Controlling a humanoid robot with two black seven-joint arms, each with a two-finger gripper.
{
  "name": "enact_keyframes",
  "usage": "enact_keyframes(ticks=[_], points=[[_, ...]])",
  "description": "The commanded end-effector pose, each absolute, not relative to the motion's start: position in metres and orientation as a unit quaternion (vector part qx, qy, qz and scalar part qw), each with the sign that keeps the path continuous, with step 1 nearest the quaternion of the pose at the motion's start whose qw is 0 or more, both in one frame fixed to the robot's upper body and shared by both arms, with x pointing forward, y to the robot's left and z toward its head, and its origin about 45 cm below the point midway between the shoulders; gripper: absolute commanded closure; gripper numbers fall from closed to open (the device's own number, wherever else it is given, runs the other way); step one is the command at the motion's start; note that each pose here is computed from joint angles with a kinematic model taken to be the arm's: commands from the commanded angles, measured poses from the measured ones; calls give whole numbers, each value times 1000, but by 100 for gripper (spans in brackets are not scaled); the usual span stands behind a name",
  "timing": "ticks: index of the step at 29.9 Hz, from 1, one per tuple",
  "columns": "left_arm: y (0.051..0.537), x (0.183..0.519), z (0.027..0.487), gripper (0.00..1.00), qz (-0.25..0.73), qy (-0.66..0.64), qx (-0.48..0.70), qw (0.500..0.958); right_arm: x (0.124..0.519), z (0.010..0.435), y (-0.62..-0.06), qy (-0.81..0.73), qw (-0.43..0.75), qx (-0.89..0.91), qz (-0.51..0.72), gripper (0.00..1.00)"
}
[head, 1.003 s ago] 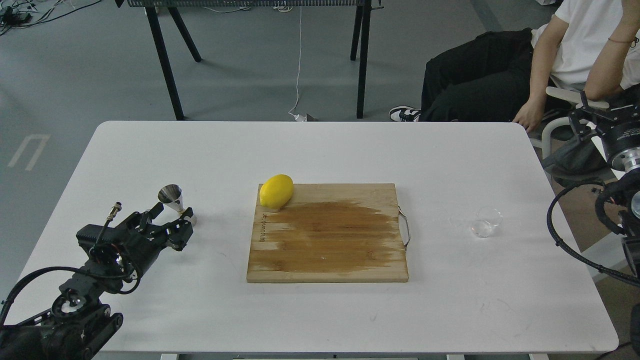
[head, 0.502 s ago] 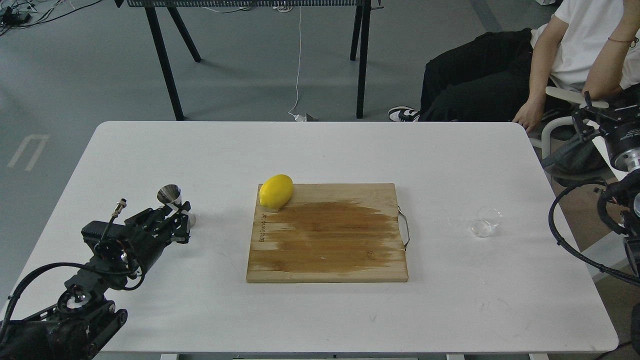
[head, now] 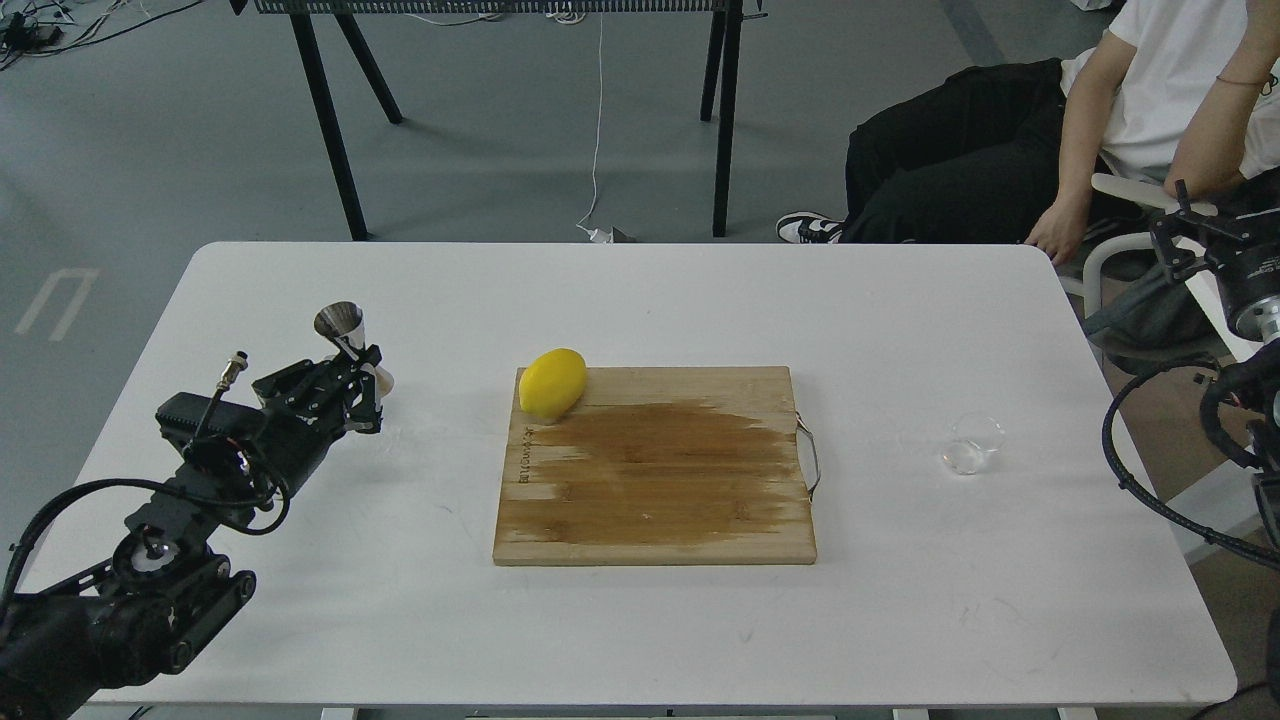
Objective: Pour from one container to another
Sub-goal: 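Lift the jigger with the left gripper and carry it over the board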
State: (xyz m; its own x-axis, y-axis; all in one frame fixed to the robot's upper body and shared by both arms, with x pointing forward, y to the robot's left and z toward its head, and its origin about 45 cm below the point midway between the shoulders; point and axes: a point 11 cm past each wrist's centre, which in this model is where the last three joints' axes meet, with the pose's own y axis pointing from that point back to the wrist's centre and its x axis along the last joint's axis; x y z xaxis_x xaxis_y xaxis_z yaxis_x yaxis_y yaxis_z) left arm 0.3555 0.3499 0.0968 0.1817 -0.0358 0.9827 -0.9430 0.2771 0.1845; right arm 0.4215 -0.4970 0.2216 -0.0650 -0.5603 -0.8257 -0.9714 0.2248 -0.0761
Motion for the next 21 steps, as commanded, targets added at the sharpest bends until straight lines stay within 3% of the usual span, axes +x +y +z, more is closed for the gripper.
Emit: enact_keyframes(ticks=[1, 8, 13, 21], points=[[326, 379, 147, 87, 381, -573, 413, 597, 418, 222, -503, 684, 386, -561, 262, 0], [248, 397, 185, 88, 321, -615, 344, 633, 408, 219, -517, 696, 376, -555, 256, 0], [203, 411, 199, 88, 257, -657, 327, 628, 400, 218, -527, 706, 369, -550, 252, 0], [136, 392, 156, 88, 194, -649, 329, 659, 399, 217, -528, 707, 369, -549, 251, 0]])
